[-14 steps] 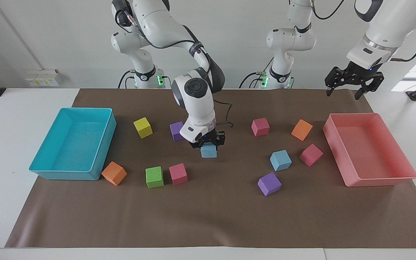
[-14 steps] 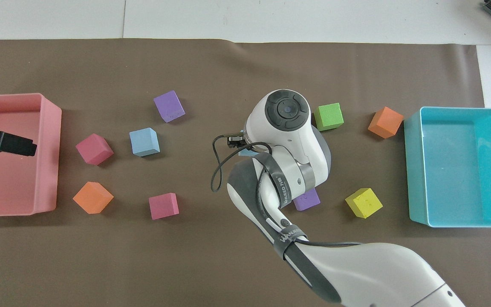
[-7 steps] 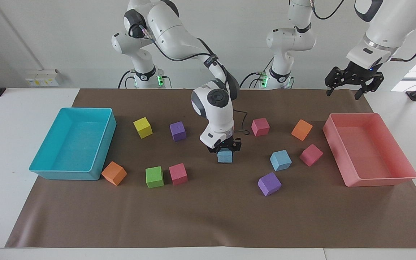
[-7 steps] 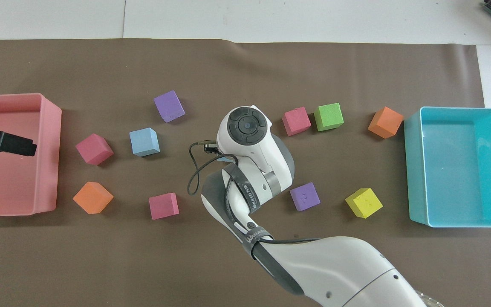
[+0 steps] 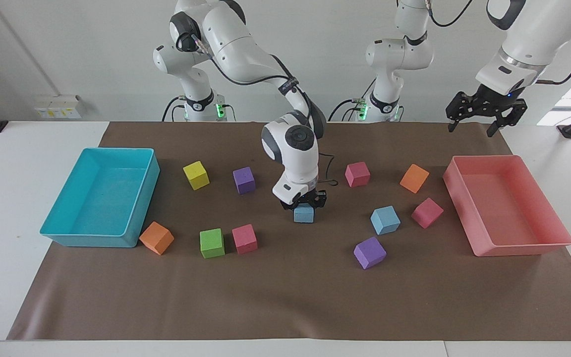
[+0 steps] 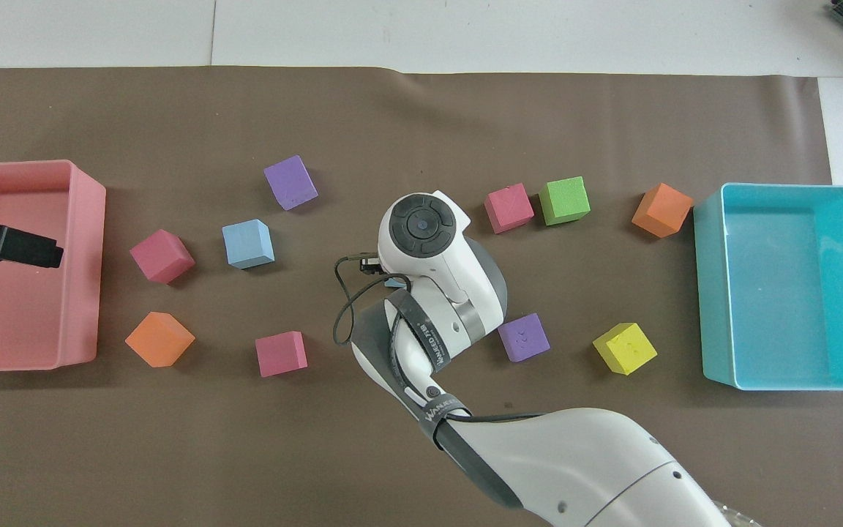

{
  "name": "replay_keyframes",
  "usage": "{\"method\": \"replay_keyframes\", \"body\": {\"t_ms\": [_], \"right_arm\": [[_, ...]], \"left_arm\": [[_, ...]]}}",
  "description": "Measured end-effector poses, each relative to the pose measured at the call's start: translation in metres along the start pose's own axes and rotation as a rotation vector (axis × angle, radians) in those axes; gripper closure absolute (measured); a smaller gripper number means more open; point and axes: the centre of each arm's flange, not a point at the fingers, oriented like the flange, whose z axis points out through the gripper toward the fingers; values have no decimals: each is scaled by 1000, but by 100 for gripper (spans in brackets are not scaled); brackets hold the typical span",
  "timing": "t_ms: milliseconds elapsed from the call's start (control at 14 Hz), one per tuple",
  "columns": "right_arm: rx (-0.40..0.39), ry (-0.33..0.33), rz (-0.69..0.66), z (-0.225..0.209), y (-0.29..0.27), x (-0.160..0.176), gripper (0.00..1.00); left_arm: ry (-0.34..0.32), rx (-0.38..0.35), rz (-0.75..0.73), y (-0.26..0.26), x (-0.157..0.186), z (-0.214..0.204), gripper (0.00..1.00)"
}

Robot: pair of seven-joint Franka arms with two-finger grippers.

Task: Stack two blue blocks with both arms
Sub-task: 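Carry the light blue cube with the right gripper toward the table center, then set the light blue cube down at center and open the right gripper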

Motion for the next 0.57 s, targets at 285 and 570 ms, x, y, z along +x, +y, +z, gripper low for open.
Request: {"method": "replay_keyframes", "body": {"t_ms": [285, 570], "right_arm": [[-7, -10, -54, 3, 2, -4, 41], [-9, -15, -97, 2, 3, -7, 41]], "left_arm": [[0, 0, 0, 0, 0, 0, 0], [2, 0, 0, 0, 0, 0, 0]]}}
